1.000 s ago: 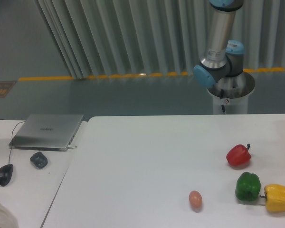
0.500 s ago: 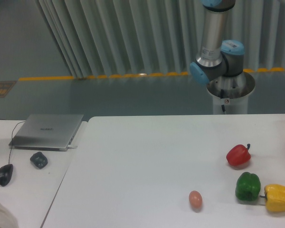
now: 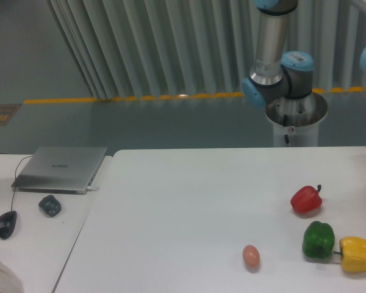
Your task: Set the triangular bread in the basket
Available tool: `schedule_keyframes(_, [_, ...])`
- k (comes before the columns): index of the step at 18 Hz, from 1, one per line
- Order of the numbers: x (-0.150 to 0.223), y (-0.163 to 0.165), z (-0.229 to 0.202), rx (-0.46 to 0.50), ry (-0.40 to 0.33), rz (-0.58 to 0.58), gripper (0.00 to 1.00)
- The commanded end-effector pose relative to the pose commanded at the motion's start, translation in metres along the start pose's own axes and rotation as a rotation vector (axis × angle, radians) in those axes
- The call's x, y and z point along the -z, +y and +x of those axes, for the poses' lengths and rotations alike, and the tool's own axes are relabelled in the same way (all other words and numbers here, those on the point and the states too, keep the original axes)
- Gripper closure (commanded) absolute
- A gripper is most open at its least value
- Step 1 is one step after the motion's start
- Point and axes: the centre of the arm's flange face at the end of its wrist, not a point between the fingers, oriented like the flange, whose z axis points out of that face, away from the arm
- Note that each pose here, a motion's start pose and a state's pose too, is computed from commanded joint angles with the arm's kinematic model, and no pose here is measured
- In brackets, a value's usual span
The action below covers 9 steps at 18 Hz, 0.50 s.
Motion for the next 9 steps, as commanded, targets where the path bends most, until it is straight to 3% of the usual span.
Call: schedule_keyframes(9, [-0.0090,-0.0113,-0.0047,0.003,0.012,0.007,0.00])
